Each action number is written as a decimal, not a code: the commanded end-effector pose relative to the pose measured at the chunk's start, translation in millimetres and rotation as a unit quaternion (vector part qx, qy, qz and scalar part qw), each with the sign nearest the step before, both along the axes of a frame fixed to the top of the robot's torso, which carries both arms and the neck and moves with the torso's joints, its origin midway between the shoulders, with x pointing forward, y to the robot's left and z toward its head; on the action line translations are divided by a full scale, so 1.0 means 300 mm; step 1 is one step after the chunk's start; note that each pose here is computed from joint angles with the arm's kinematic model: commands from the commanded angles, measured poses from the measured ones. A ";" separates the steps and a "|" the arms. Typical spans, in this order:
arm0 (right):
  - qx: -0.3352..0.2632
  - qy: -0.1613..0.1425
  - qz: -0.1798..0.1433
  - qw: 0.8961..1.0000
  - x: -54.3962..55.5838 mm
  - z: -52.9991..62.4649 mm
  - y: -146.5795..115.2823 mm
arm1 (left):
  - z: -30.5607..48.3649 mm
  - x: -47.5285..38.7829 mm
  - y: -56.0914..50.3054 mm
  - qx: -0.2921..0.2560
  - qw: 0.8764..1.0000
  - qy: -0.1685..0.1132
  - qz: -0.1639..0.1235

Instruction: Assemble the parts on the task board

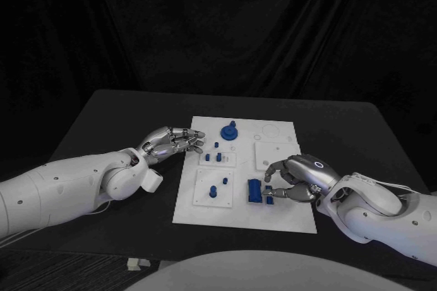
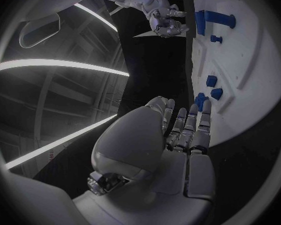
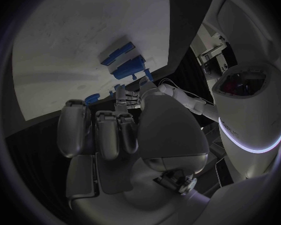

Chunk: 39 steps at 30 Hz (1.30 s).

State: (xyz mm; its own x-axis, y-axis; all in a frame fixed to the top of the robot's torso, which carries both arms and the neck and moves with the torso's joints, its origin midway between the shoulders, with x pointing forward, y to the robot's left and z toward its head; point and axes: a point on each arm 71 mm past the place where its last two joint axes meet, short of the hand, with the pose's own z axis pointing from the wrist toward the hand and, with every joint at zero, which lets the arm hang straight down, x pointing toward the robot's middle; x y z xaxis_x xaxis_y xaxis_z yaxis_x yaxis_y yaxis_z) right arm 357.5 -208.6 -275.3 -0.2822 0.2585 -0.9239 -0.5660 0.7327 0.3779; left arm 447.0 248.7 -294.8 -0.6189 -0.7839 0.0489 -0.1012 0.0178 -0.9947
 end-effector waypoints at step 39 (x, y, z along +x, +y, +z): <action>-0.071 0.029 -0.021 0.997 0.027 -0.056 0.049 | 0.002 -0.003 -0.006 -0.011 1.000 -0.002 -0.004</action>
State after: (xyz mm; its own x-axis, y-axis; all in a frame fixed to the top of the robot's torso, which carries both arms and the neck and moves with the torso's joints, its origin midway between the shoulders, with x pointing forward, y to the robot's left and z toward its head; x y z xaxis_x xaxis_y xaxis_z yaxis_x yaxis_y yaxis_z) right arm 366.0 -193.9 -289.2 -0.3247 0.1620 -0.9318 -0.5251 0.7886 0.3201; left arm 446.7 248.7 -295.2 -0.6198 -0.7832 0.0502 -0.1028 0.0176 -0.9945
